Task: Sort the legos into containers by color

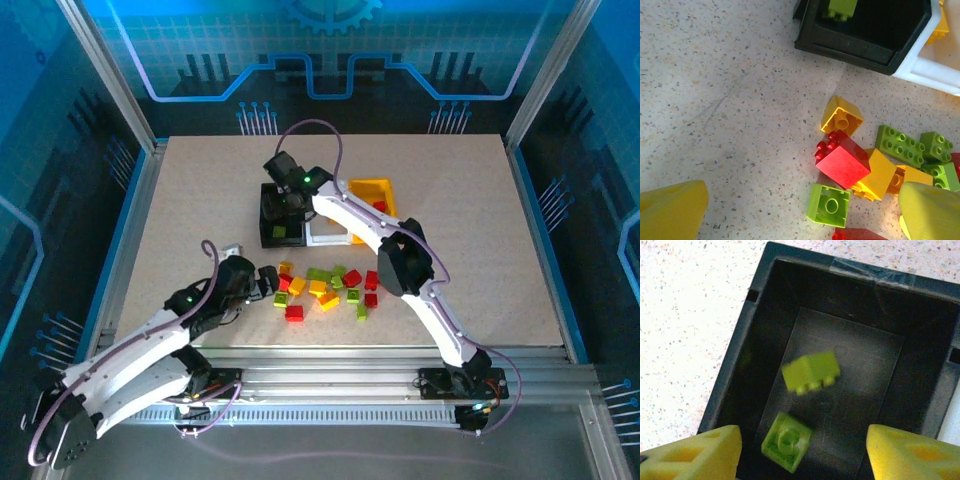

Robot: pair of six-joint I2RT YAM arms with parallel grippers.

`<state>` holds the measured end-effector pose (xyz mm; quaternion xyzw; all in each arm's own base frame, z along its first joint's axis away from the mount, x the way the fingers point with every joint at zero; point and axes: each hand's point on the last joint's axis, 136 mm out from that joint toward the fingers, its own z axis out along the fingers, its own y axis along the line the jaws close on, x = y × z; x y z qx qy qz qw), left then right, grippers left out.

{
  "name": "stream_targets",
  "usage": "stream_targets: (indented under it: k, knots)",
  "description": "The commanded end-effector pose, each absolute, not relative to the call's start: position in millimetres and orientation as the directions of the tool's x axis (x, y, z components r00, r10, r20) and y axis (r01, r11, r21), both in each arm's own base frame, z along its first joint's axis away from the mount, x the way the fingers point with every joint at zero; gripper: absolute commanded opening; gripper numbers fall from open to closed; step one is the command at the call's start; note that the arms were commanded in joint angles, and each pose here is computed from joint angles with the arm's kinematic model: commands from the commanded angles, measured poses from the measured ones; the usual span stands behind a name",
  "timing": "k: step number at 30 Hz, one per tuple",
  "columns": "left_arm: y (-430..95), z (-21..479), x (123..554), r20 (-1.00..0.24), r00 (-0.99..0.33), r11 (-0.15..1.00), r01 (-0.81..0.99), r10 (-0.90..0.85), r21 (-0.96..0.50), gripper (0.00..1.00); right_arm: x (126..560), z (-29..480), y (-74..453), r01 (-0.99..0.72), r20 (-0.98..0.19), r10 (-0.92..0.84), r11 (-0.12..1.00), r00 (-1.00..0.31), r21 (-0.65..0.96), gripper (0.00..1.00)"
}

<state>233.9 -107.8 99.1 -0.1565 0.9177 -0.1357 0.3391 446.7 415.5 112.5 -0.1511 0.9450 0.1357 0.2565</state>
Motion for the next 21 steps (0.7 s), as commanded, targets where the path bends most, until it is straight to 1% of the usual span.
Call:
stream_targets:
  k: [1,6,9,12,15,21]
  knots:
    - [-121.1,97.4,246.5,-0.572,-0.746,0.919,-0.136,-0.341,-0.37,0.98,452.9,149.9,423.3,-0.377,-0.579,-0.183,0.897,-0.794,0.232,0.73]
    - [-136.9,85.4,263.0,-0.538,-0.79,0.93,-0.107,-0.294,-0.351,0.91,443.1,202.3,408.3,-0.371,-0.641,-0.125,0.89,-0.757,0.265,0.74]
    - [-146.0,72.6,271.9,-0.518,-0.815,0.941,-0.091,-0.259,-0.327,0.86,429.7,214.3,387.9,-0.357,-0.654,-0.083,0.886,-0.752,0.297,0.73]
    - [-150.0,58.8,281.5,-0.504,-0.832,0.954,-0.092,-0.232,-0.287,0.81,414.2,215.8,365.5,-0.339,-0.65,-0.048,0.881,-0.759,0.33,0.73]
    - [-154.2,50.6,289.2,-0.503,-0.835,0.957,-0.09,-0.224,-0.277,0.79,399.9,213.4,345.2,-0.321,-0.646,-0.029,0.884,-0.763,0.339,0.73]
    - [-161.8,41.8,300.6,-0.504,-0.839,0.961,-0.077,-0.207,-0.267,0.79,378.2,202.1,317.1,-0.293,-0.629,0.0,0.885,-0.778,0.363,0.73]
